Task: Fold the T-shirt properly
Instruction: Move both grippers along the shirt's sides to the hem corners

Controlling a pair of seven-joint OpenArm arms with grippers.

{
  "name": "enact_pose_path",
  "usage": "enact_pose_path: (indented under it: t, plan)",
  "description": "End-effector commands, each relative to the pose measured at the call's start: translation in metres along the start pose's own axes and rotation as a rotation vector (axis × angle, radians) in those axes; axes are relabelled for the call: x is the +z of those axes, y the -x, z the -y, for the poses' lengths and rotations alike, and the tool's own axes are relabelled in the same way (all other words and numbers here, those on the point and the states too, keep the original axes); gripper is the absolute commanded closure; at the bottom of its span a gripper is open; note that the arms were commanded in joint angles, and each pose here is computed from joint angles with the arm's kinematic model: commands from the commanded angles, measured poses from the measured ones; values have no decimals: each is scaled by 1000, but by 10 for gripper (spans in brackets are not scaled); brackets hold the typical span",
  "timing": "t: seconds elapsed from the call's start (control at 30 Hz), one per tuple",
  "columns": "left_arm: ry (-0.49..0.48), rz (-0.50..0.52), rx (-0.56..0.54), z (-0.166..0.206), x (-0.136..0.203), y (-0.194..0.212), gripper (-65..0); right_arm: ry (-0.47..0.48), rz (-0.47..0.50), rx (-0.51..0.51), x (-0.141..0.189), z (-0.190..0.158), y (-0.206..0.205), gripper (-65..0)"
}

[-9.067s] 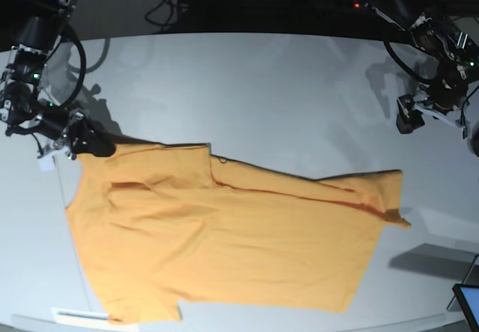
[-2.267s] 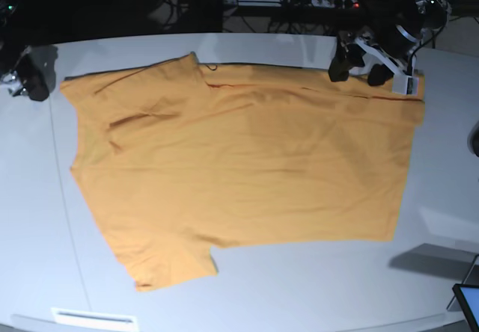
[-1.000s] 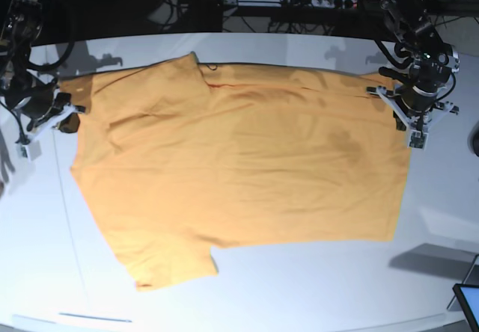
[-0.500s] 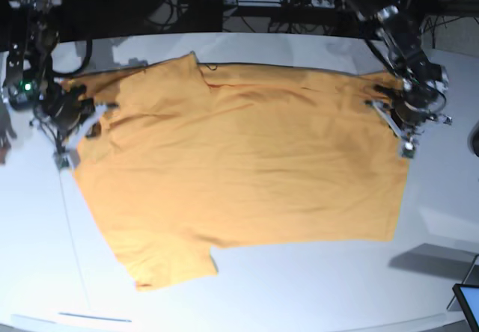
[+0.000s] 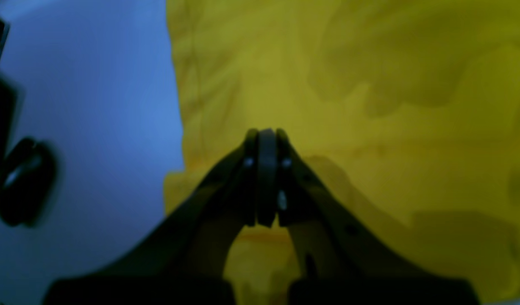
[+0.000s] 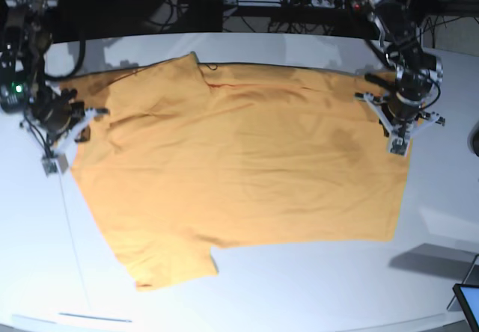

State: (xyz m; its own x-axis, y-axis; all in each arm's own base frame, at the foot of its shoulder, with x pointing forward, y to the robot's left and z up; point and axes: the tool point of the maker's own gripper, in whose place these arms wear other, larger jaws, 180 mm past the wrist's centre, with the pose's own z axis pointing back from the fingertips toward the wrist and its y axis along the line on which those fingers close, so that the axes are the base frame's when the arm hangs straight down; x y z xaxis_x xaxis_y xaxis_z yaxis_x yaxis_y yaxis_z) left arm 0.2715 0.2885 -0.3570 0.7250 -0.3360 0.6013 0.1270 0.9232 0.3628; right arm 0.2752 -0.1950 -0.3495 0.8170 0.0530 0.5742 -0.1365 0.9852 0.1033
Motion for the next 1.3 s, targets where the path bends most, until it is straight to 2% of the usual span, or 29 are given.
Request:
enact_pose_path:
  t: [0.0, 0.07, 0.3, 0.67, 0.87, 1.0, 1.1, 1.27]
  plan:
    - [-29, 1, 10, -11, -1, -7, 0, -3, 30, 7, 2, -1, -13, -1]
    - [-20, -26, 34, -13, -11, -11, 0, -6, 44, 11, 1, -2, -30, -1]
    - [30, -102, 84, -18, -42, -20, 0, -25, -36, -43, -28, 10, -51, -1]
    - [15, -90, 113, -60, -63, -50, 0, -35, -76, -126, -52, 29, -78, -1]
    - [38, -94, 131, -64, -73, -59, 0, -46, -105, -89, -61, 21, -91, -1]
    - [10, -90, 201, -71, -79, -66, 0, -50, -96, -50, -62, 13, -101, -1]
    - [10, -87, 211, -76, -81, -72, 0, -51, -112, -42, -68, 12, -108, -1]
    - [61, -118, 136, -69, -97, -88, 0, -50, -145, -66, -80, 18, -122, -1]
